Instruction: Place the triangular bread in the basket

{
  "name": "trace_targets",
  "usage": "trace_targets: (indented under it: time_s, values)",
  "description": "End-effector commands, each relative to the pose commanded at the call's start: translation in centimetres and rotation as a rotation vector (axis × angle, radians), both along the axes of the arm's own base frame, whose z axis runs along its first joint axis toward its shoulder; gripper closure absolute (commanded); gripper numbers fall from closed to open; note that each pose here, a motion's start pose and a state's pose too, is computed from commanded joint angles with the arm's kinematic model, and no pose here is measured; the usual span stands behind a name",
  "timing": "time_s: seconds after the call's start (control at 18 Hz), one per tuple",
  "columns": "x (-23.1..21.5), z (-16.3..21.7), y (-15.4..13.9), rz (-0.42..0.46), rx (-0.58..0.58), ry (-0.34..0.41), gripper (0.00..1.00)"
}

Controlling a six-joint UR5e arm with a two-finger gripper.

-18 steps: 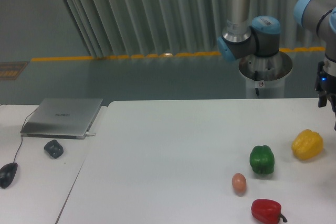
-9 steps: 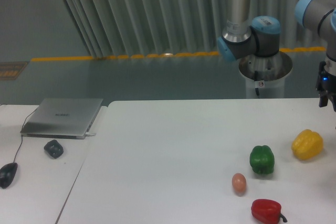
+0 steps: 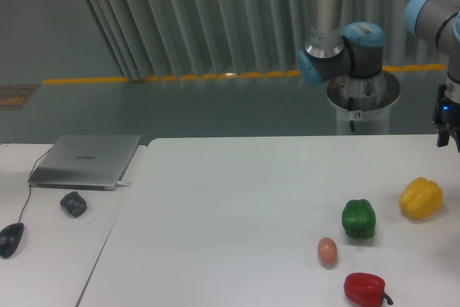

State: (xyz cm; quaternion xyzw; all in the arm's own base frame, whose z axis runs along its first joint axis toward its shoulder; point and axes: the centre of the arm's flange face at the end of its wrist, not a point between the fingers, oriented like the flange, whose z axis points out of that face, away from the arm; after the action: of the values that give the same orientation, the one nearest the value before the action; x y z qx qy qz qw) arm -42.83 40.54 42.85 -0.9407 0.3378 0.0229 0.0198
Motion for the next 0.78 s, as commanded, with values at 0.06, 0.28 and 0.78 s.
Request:
trace_targets:
  time_s: [0.06,0.28,0.78]
  values:
    - [-0.07,-0.16,-0.04,0.000,0.000,-0.003,0.00]
    - [-0.26,-0.25,-0.34,0.006,0.001,-0.002,0.00]
    - [-0.26,-0.25,-0.34,0.008,0.001,-0.002,0.00]
